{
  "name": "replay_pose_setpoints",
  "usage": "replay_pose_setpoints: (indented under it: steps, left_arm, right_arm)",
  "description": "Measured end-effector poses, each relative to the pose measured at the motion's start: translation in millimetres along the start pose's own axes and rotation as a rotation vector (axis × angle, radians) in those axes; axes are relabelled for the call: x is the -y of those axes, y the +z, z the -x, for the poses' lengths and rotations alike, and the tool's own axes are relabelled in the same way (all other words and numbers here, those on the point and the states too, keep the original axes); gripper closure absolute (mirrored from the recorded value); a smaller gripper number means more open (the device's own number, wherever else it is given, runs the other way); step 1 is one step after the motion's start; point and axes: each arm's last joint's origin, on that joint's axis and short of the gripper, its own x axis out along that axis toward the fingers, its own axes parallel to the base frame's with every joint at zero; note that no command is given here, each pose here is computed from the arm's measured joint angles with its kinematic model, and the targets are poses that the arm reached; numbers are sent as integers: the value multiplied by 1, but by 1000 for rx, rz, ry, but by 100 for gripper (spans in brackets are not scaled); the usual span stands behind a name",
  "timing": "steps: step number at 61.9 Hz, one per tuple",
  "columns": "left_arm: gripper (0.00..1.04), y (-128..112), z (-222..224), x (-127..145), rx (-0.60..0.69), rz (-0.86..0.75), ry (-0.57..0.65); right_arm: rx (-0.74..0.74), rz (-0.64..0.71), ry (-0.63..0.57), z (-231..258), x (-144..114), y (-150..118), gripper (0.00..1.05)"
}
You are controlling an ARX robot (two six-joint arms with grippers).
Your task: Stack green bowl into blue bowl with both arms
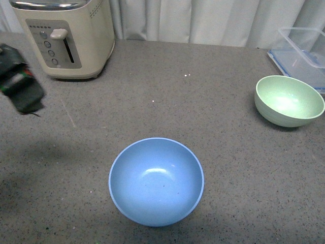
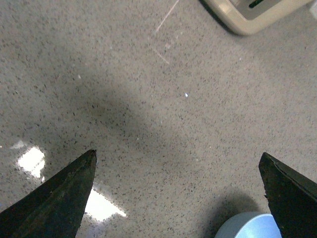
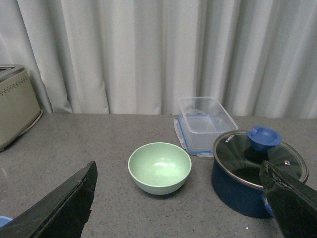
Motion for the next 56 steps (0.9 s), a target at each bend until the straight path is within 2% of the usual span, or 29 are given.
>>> replay_pose_setpoints:
  steps: [3, 4, 6, 10, 16, 18, 22, 33, 56]
  left_arm:
    - [9, -1, -3, -1, 18, -43, -37]
    - [14, -6, -8, -5, 67, -85, -116]
    - [21, -12, -12, -11, 161, -188, -200]
    - [32, -22, -7, -22, 314, -339, -279]
    - [50, -10, 16, -20, 601, -483, -355]
    - [55, -7, 22, -20, 641, -500, -365]
    - [68, -5, 28, -28, 668, -545, -364]
    - [100, -15, 36, -41, 645, -578, -329]
    - [101, -23, 61, -51, 673, -587, -335]
  right_arm:
    - [0, 0, 0, 0, 0, 0, 9]
    - [0, 0, 0, 0, 0, 0, 9]
    - [0, 0, 1, 0, 0, 0, 9]
    - [0, 0, 0, 0, 0, 0, 9]
    - [-2, 0, 0, 0, 0, 0, 9]
    - [-2, 0, 0, 0, 0, 0, 9]
    - [0, 0, 0, 0, 0, 0, 9]
    - [-2, 0, 0, 0, 0, 0, 9]
    - [0, 0, 0, 0, 0, 0, 9]
